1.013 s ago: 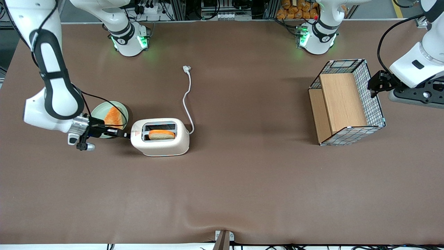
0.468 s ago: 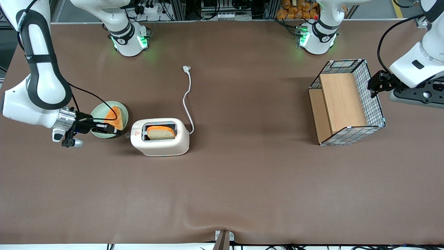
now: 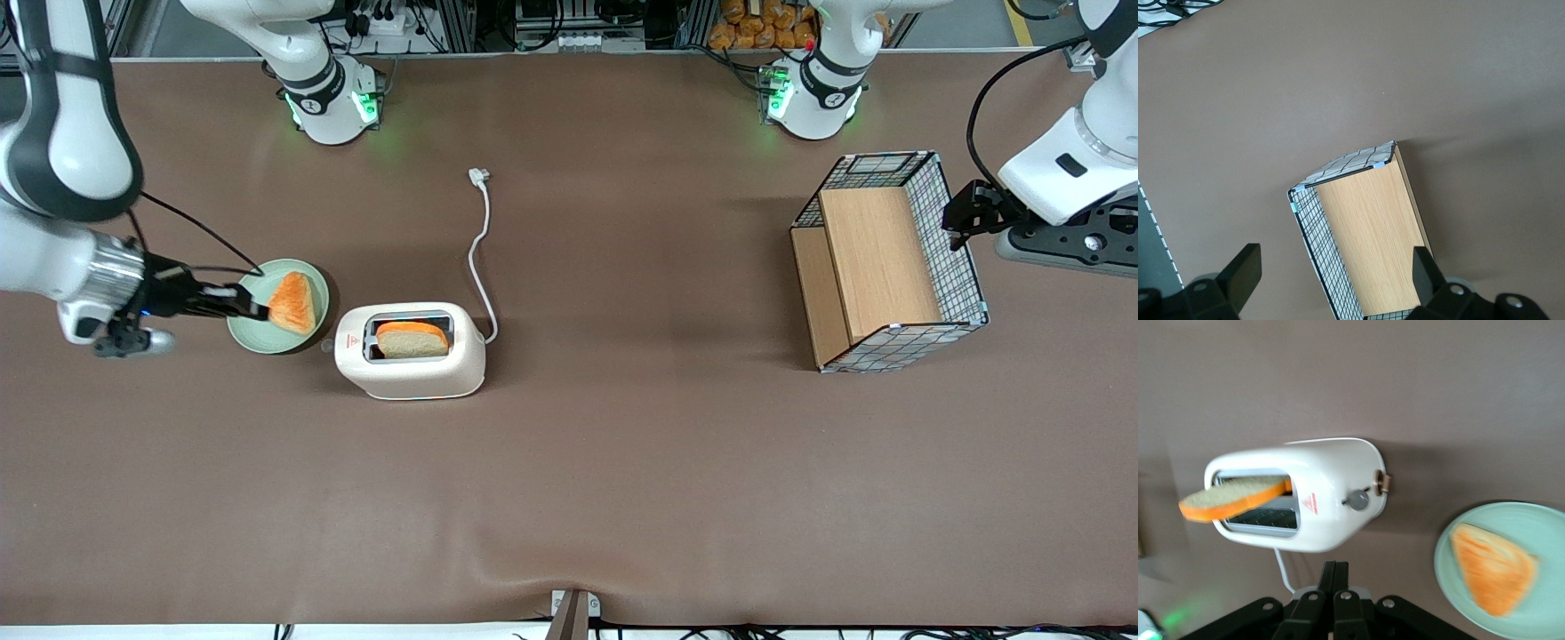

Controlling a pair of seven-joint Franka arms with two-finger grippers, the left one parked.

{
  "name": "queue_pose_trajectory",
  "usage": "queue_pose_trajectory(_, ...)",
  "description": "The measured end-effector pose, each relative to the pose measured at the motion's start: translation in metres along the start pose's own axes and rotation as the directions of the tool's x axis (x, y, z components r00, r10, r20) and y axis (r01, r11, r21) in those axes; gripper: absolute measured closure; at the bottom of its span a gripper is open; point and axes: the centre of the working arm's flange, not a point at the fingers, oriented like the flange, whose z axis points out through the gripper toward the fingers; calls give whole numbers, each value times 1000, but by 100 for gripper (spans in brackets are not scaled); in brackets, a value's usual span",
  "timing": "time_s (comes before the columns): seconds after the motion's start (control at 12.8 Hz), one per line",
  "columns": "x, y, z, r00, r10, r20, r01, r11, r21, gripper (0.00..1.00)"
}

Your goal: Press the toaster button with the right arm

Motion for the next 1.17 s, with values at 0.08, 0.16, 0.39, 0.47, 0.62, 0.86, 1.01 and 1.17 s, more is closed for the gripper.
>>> queue_pose_trajectory(0.08, -4, -5, -20, 1000, -20, 8, 20, 999, -42, 99)
queue_pose_trajectory(0.16, -8, -11, -39, 999, -27, 17, 29, 996, -81, 99)
queue_pose_trajectory(0.39, -22, -33, -92, 998, -44, 46, 52, 983, -178, 99)
queue_pose_trajectory(0.47, -26, -39, -109, 998, -48, 49, 58, 975, -217, 99)
queue_pose_trajectory(0.62, -32, -47, -136, 997, -50, 61, 65, 961, -267, 94)
queue_pose_trajectory(0.86, -38, -55, -164, 997, -59, 49, 71, 950, -304, 65)
queue_pose_trajectory(1.01, -42, -58, -177, 997, -59, 51, 72, 936, -345, 40)
queue_pose_trajectory(1.17, -44, -63, -191, 997, -65, 29, 71, 929, -363, 20)
